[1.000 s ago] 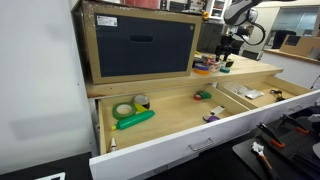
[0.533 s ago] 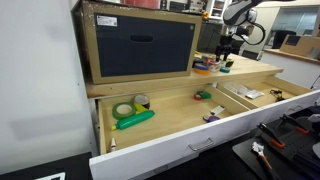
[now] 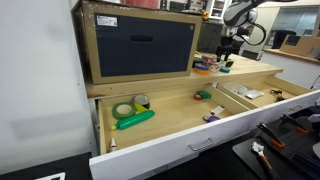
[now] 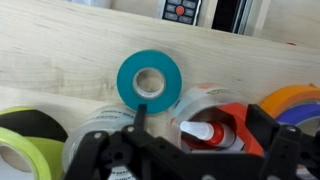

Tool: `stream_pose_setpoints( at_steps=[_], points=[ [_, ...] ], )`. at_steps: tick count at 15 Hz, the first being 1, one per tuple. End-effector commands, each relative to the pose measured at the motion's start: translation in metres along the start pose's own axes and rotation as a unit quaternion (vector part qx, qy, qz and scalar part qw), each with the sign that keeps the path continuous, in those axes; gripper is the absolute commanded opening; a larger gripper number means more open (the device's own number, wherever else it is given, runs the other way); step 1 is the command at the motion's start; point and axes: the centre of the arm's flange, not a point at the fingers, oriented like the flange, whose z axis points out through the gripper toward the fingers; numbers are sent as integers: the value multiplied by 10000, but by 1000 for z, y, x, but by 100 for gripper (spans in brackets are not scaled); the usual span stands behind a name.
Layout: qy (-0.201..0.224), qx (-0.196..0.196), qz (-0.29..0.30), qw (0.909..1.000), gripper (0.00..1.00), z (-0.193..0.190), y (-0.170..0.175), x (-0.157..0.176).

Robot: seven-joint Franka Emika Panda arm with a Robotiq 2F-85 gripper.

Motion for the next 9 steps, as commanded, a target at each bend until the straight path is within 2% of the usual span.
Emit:
stream_pose_setpoints(
  at_steps=[1,8,9],
  points=[
    [48,-84,-97,9999,100,-1,2,5],
    [105,-115,-94,9998,100,-1,1,17],
    [116,-109,-96,9998,75,0,1,18]
  ],
)
